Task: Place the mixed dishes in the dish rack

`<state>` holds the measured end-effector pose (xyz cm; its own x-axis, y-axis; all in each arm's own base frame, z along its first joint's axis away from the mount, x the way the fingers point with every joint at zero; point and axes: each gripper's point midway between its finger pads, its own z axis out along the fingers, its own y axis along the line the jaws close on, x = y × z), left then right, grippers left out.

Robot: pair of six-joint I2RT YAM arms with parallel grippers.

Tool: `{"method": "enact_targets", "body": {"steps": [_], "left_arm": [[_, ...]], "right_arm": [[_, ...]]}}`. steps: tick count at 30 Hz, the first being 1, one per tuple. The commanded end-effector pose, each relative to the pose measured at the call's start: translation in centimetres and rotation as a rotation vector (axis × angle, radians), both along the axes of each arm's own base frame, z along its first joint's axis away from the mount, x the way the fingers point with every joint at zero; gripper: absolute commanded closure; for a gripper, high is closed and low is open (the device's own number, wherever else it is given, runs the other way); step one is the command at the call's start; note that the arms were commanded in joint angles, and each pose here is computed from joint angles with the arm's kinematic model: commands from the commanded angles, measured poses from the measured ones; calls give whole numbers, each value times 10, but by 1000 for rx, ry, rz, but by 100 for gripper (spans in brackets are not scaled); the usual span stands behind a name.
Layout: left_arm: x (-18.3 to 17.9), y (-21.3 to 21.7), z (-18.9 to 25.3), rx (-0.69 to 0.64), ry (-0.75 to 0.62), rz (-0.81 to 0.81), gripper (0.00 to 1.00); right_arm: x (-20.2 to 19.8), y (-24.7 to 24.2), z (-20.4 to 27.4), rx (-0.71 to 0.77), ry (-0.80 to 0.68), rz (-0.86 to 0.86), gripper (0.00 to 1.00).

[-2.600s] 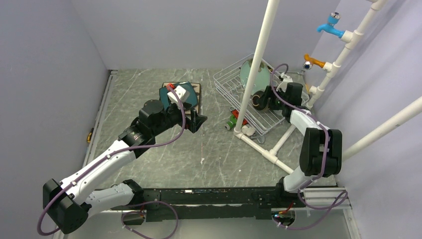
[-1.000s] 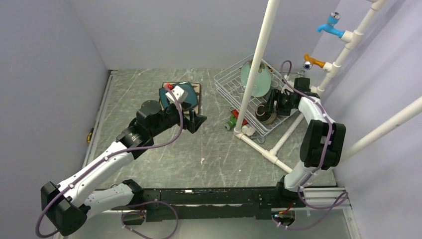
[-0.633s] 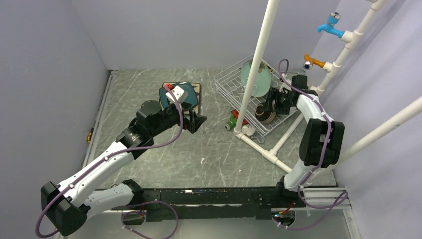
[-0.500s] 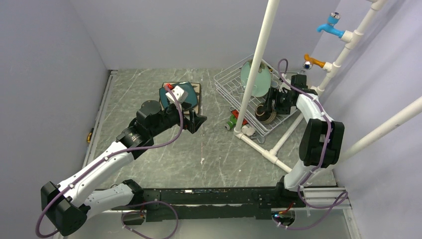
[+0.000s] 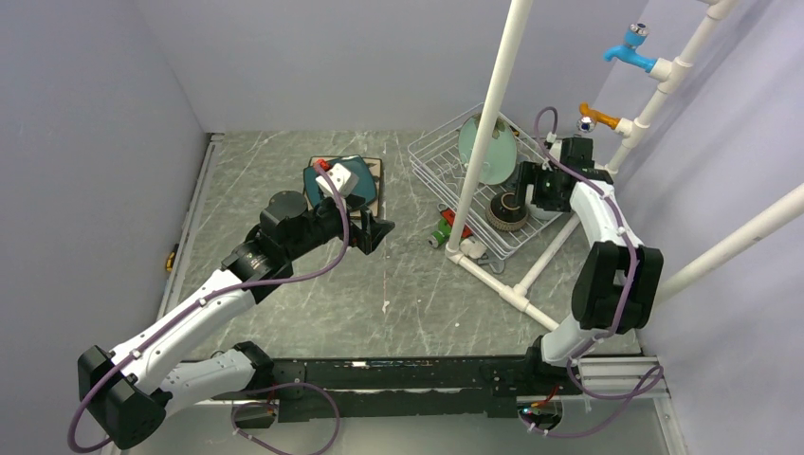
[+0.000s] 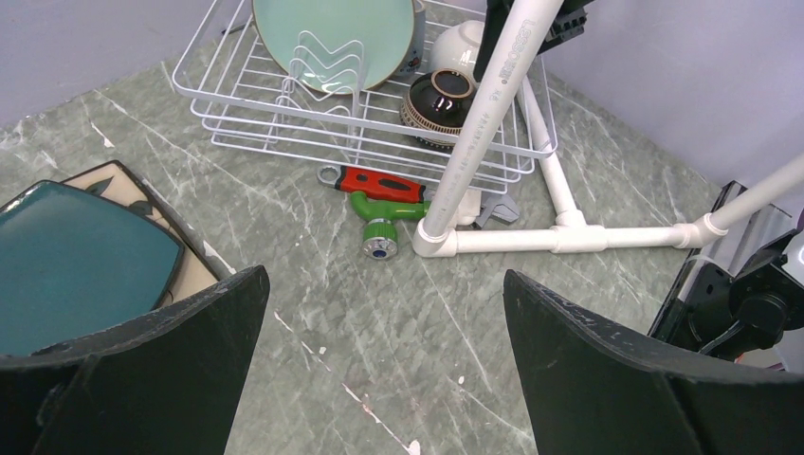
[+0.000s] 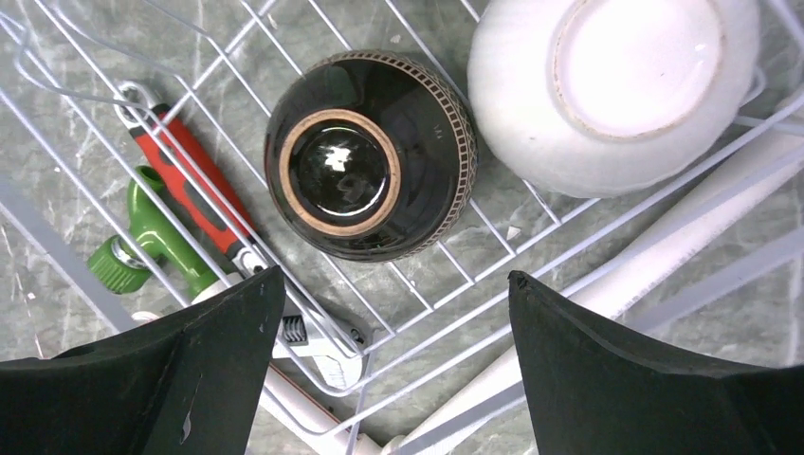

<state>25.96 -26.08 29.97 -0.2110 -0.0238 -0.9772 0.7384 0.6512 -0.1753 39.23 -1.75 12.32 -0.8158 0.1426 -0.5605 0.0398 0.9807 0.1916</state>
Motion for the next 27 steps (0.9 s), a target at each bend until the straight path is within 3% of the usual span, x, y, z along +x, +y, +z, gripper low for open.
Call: {"method": "enact_targets", "body": {"steps": [1,16,22,23,27], "left_arm": [[0,-2,27,-56,-50,-7,0],[2,3,29,-55,-61,17,1],[11,11,27,-44,-55,85,1],[15,16,21,-23,-31,125,1],[40,39,5,58,36,300,1]], "right_arm": [[8,2,38,-39,-138,-2,12],[-33,44,68,-62,-326,-62,8],[-60,54,86,17,-461,-128,5],[-63,58,90,40,-481,-121,1],[-78,91,104,228,-506,-49,0]]}}
